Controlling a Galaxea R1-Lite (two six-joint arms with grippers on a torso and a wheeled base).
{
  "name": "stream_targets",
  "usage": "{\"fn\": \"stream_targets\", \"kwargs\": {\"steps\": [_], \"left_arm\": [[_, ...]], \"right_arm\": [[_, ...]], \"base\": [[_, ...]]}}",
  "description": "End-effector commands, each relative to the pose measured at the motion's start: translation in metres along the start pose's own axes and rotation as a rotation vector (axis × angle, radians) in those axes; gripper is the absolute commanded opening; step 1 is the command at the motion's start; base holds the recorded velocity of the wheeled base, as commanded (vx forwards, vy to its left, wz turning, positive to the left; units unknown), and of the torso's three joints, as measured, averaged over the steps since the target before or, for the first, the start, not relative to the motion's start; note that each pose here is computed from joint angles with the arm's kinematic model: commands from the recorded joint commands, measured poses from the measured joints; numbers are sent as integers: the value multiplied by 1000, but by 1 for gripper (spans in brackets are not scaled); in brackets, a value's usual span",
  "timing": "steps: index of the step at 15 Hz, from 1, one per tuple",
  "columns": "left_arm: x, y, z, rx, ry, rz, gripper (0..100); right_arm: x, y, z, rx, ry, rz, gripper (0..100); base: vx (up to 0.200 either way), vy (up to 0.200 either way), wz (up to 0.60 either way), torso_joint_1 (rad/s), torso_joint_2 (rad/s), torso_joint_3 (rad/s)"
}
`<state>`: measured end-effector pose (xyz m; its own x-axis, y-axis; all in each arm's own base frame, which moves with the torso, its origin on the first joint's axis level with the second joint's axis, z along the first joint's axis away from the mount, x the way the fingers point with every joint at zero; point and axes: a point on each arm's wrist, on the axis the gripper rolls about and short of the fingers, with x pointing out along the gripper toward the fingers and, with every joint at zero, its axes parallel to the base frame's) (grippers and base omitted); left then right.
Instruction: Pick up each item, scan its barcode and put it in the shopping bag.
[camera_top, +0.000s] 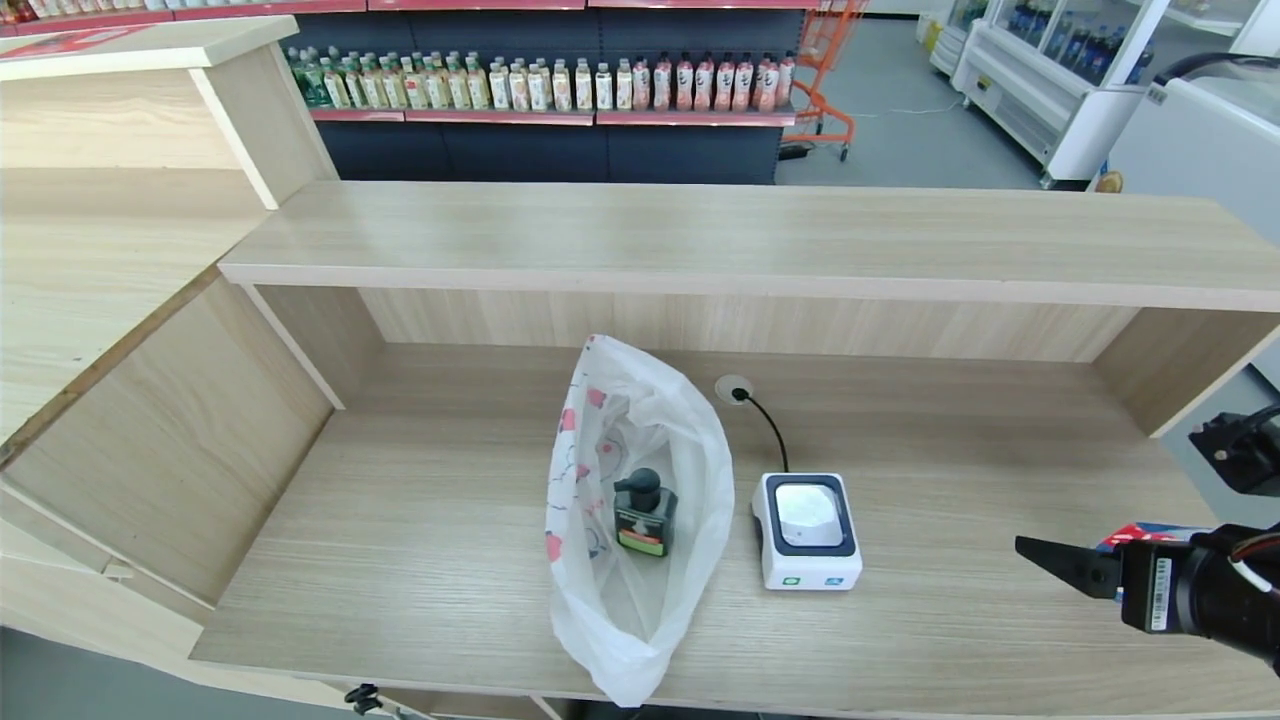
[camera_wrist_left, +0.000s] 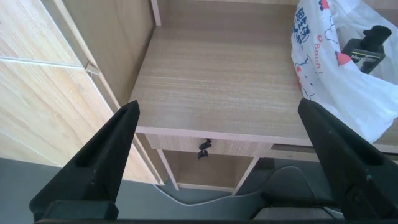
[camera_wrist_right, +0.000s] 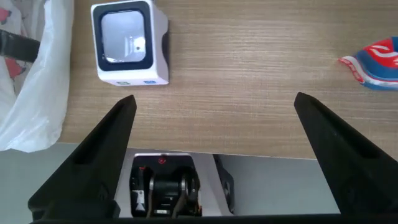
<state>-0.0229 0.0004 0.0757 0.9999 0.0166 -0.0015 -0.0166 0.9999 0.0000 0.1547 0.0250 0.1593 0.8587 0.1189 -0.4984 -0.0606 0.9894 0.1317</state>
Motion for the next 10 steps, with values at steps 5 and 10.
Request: {"fn": "stream_targets", "kwargs": {"steps": [5,10], "left_arm": [[0,0,0,-2,0,0,100],[0,0,0,2,0,0,100]], "right_arm": [[-13,0,-4,49,25,1,100],[-14,0,-4,49,24,3,100]], "base": [[0,-200,0,2,2,4],[-120,-160,0,4,5,1]]}}
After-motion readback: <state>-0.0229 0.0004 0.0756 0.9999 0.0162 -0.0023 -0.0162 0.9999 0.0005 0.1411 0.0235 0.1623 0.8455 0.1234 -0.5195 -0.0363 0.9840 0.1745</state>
